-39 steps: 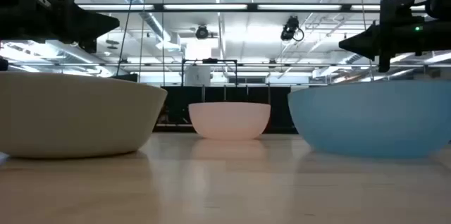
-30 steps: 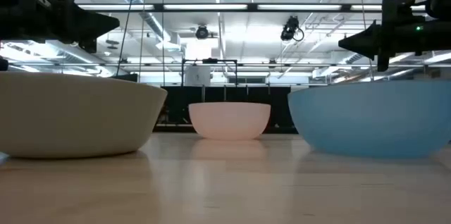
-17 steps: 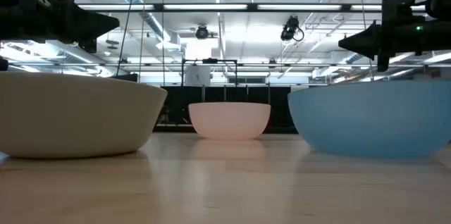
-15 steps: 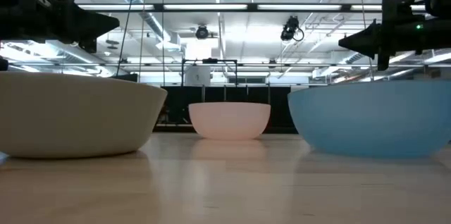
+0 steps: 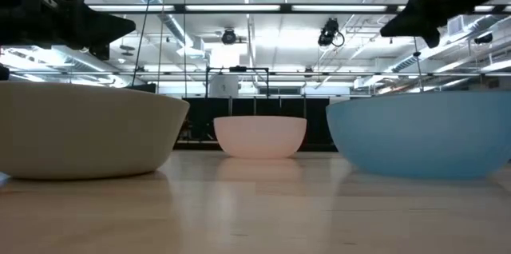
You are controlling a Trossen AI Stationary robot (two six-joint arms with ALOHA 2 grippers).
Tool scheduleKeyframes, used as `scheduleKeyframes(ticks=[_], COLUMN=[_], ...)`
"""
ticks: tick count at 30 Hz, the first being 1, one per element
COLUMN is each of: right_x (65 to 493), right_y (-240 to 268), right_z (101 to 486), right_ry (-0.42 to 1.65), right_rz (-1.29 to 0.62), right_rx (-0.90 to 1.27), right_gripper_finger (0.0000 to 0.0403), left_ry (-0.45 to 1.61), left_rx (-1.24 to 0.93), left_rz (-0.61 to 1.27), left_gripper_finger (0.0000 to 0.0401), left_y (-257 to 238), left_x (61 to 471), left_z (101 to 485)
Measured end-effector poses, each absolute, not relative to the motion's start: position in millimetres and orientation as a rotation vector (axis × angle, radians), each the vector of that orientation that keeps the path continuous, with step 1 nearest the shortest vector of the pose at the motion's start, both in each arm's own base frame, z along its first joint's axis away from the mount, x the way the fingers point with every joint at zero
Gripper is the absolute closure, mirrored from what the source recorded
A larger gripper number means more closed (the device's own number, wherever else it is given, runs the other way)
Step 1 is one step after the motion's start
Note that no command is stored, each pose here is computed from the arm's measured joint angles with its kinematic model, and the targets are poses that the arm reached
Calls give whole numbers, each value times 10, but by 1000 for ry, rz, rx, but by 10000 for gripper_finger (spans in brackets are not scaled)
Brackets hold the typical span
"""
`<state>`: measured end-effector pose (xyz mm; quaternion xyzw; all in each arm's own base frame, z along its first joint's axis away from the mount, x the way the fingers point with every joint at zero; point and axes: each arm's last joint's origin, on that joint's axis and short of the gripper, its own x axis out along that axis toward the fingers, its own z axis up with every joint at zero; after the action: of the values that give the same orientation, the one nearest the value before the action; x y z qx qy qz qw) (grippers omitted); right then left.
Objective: Nest bowls inside each other
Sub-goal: Stack the blue bowl on the orange bowl
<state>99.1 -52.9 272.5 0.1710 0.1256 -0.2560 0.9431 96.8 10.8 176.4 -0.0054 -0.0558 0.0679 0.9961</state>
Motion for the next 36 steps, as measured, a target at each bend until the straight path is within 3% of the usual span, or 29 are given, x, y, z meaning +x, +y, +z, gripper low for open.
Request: scheduleKeyframes(ticks=[13, 24, 36], right_x=[1454, 1831, 2131], right_y=[-636, -121, 560], right_z=[3089, 2992, 2606], right_ry=[833, 1008, 1228], right_rz=[-588, -492, -538], right_rx=[678, 812, 753], right_gripper_finger=[290, 303, 316], left_ry=[-103, -101, -100], left_rx=[-18, -72, -91], left_rz=[136, 133, 132], left_gripper_finger=[367, 374, 369], left_y=[108, 108, 107], left_x=[969, 969, 970], left_z=[1755, 1750, 1748])
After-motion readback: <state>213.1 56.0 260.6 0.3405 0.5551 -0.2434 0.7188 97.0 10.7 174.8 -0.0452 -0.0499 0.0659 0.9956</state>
